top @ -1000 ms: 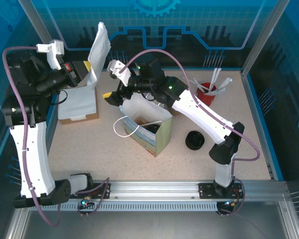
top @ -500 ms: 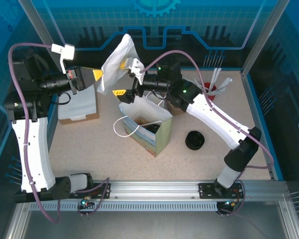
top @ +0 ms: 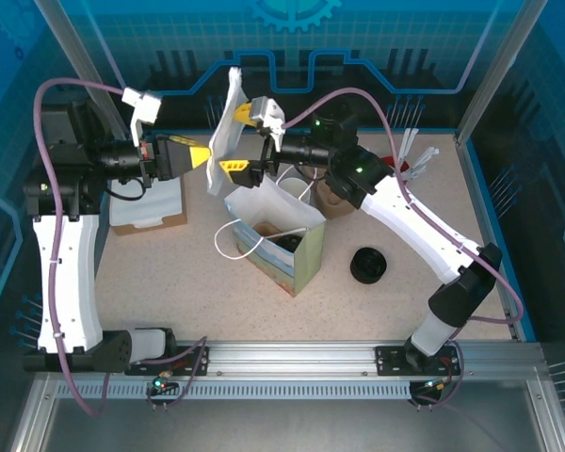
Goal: Pack the takeout coffee
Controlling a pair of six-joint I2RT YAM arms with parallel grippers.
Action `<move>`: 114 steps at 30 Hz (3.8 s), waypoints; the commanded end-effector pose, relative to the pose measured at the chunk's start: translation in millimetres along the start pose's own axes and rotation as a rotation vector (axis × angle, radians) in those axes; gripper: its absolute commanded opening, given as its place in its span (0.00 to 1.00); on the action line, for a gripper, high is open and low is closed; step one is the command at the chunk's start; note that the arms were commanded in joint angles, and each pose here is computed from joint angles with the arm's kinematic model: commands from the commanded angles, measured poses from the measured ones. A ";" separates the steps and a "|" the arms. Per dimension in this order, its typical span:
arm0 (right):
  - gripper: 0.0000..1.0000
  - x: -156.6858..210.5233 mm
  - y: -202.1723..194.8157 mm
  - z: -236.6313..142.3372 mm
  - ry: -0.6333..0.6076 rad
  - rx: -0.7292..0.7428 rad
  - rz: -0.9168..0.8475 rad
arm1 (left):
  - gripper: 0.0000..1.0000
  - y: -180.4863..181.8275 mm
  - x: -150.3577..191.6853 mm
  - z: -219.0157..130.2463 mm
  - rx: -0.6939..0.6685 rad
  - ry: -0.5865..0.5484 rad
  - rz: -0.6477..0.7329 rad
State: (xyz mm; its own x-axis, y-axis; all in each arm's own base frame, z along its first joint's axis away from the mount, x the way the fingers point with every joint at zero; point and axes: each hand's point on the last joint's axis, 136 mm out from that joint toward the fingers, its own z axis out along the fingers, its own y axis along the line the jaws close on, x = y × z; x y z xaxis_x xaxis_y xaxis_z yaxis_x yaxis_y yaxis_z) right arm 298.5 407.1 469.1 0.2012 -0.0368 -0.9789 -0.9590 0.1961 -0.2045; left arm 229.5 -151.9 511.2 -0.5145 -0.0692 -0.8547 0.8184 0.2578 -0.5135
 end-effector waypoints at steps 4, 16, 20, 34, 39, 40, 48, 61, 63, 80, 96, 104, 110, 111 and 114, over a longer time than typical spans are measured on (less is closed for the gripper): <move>1.00 -17.3 32.0 11.7 -0.060 -0.163 0.016 | 0.00 -0.3 4.7 5.1 0.088 0.024 0.029; 0.92 -29.6 50.9 6.2 -0.090 -0.225 0.072 | 0.00 12.7 11.5 20.7 0.111 0.061 0.005; 0.90 -33.9 46.8 2.9 -0.097 -0.197 0.073 | 0.00 19.9 16.2 24.2 0.106 0.072 -0.017; 0.35 -21.3 39.1 0.2 -0.038 -0.160 0.092 | 0.00 28.5 16.2 31.9 0.090 0.078 -0.022; 0.27 -2.6 35.7 -0.9 0.036 -0.139 0.106 | 0.06 23.4 7.7 31.1 0.079 0.068 -0.001; 0.26 0.3 35.4 -1.7 0.048 -0.137 0.111 | 0.07 21.8 6.2 30.7 0.078 0.066 0.006; 0.18 11.4 24.9 -20.0 0.101 -0.103 0.135 | 0.35 1.0 -2.0 22.6 0.023 0.034 0.085; 0.06 2.4 60.1 -31.7 0.151 -0.341 0.348 | 0.56 0.1 13.1 -19.2 -0.420 -0.123 0.214; 0.06 10.6 62.5 -30.4 0.177 -0.353 0.384 | 0.58 0.4 17.7 -28.6 -0.488 -0.151 0.221; 0.06 94.4 44.2 -28.9 0.375 -0.329 0.603 | 0.58 12.4 48.0 -33.8 -0.535 -0.144 0.154; 0.07 142.7 20.5 -61.2 0.569 -0.110 0.530 | 0.58 18.9 45.4 -29.7 -0.522 -0.136 0.127; 0.08 181.7 25.8 -69.4 0.771 -0.032 0.416 | 0.58 20.8 43.5 -29.6 -0.527 -0.138 0.127; 0.12 207.7 33.0 -69.0 0.925 0.002 0.320 | 0.58 22.4 42.5 -29.2 -0.529 -0.135 0.125; 0.12 211.5 33.3 -68.6 0.949 0.010 0.301 | 0.58 22.5 42.3 -29.2 -0.529 -0.136 0.127; 0.14 224.8 34.5 -67.2 1.028 0.029 0.238 | 0.58 22.2 42.3 -29.3 -0.529 -0.136 0.128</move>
State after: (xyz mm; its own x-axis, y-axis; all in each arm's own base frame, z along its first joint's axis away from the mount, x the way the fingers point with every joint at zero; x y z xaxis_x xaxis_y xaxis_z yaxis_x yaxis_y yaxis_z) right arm 292.7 347.1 258.6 -0.2983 -0.7280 -0.6173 -0.9426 0.3264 0.0707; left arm 220.9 -119.4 455.6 -0.3831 -0.1171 -0.9163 0.5996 0.7230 -0.3431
